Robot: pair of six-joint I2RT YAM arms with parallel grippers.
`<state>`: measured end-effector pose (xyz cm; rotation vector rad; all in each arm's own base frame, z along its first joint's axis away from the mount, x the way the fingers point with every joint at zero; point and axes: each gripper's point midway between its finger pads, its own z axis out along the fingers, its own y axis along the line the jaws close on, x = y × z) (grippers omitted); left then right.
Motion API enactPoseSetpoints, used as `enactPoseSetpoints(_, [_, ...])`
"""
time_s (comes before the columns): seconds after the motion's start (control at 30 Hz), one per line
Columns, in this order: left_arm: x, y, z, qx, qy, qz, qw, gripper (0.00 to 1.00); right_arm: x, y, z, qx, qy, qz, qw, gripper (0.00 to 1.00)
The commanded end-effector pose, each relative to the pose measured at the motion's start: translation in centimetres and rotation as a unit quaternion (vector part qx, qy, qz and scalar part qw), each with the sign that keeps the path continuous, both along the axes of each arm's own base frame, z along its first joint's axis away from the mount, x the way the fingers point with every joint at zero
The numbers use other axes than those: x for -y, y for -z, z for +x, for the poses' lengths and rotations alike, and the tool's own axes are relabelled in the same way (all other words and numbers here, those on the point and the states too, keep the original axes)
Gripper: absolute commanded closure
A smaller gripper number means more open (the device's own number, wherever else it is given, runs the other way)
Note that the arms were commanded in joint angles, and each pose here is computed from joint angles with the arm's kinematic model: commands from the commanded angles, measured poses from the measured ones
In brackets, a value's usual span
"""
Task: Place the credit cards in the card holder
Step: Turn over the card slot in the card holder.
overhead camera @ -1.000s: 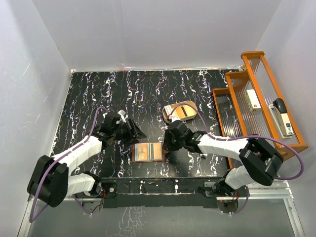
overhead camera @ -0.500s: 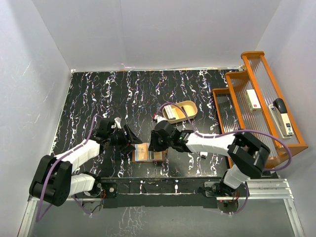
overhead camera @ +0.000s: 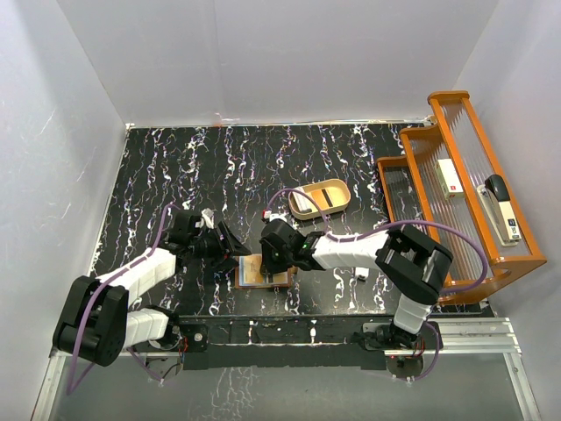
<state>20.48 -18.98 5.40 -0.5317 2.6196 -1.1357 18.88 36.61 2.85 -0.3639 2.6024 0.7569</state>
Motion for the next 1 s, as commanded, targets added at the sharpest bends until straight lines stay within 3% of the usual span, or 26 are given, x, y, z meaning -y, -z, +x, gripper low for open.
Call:
enactPoseSetpoints(0.0, [0.2,-0.3,-0.2,0.000,0.015,-0.006,1.000,0.40,0.6,1.2,0.4,0.008,0.019,-0.033,0.999,1.00])
enactPoseSetpoints(0.23, [1.0,-0.5,-0.3,0.006,0.027,-0.036,0.999,0.41,1.1,2.1,0.1,0.004,0.022,-0.038,0.999,1.00])
enactPoseSetpoints(0.97, [0.8,0.5,-0.5,0.001,0.034,-0.028,0.999,0.42,1.0,1.8,0.2,0.011,0.022,-0.027,0.999,1.00])
